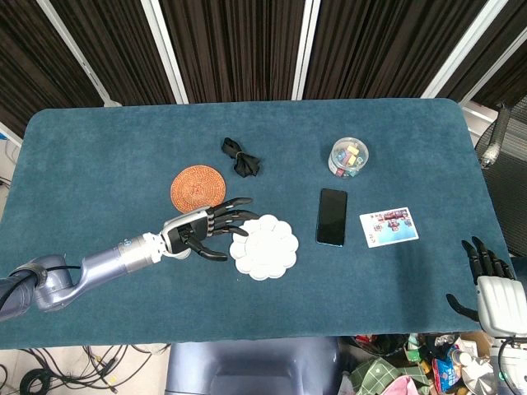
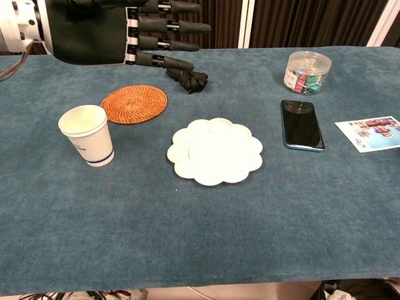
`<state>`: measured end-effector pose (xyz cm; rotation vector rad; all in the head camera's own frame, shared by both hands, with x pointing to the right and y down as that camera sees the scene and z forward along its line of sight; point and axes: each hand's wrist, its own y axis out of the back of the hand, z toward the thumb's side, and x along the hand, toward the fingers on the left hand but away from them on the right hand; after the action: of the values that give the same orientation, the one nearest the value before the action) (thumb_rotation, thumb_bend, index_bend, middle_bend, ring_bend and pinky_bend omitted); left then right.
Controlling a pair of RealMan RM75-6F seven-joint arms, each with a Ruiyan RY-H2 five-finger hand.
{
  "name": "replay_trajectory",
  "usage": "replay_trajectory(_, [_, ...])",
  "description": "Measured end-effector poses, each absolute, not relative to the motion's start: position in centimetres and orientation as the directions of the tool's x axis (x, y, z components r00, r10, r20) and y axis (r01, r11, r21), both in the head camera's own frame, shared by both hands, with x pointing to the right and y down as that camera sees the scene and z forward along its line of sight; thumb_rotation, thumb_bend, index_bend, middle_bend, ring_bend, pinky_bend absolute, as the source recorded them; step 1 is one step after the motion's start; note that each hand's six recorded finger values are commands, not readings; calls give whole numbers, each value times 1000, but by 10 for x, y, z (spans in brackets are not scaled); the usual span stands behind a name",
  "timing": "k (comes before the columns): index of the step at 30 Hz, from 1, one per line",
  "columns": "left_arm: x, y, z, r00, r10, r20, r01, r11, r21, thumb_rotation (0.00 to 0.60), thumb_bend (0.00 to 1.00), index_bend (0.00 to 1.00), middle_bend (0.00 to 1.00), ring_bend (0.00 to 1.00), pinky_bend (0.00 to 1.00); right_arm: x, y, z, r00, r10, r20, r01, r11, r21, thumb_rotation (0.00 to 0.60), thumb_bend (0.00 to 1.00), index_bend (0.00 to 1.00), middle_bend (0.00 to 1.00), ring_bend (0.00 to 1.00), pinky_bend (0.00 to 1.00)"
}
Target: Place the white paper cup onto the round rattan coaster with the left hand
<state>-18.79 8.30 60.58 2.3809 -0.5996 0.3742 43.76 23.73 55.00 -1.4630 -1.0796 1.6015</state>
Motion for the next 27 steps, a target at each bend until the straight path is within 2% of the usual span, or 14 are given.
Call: replay_trajectory(27, [-198, 91, 608, 848, -336, 409, -519, -683, 515, 600, 121, 49, 142, 38, 172, 439, 239, 546, -107, 910, -400, 38, -399, -916, 600, 123, 38, 18, 118, 184])
